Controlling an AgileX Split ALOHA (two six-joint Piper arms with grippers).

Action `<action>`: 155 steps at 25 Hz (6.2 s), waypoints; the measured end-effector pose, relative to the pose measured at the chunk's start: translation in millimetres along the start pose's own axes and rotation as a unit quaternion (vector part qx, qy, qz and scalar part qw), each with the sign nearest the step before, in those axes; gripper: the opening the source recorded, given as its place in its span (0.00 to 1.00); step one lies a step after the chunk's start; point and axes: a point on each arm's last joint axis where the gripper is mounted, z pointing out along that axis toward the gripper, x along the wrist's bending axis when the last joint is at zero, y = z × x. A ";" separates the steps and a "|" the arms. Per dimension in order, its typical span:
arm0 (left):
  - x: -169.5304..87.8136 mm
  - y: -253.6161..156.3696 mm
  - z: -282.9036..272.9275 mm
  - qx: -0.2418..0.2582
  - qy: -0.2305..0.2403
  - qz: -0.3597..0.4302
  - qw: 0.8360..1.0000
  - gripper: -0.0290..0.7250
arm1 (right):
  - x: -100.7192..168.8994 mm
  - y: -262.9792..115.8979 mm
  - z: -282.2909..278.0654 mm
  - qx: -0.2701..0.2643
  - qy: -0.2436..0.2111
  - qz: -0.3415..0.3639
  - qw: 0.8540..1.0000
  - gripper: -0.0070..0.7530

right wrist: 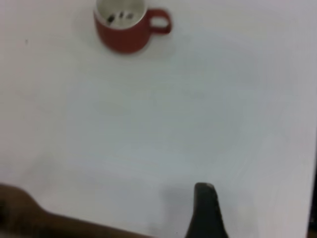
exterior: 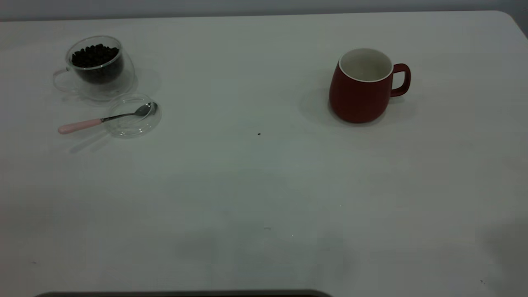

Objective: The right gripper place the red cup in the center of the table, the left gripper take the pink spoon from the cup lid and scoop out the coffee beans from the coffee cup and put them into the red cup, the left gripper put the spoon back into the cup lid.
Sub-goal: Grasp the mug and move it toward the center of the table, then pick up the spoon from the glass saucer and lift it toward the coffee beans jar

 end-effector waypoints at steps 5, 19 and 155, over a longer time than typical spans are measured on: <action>0.0 0.0 0.0 0.000 0.000 0.000 1.000 0.80 | -17.3 39.7 85.9 0.104 0.032 -0.065 0.992 0.90; 0.0 0.0 0.0 0.000 0.000 0.000 1.000 0.80 | -13.5 71.9 269.5 0.163 0.092 -0.349 0.918 0.93; 0.0 -0.1 0.0 0.000 0.000 0.000 1.000 0.80 | 27.1 -158.6 -52.7 -0.170 -0.091 0.107 0.975 0.78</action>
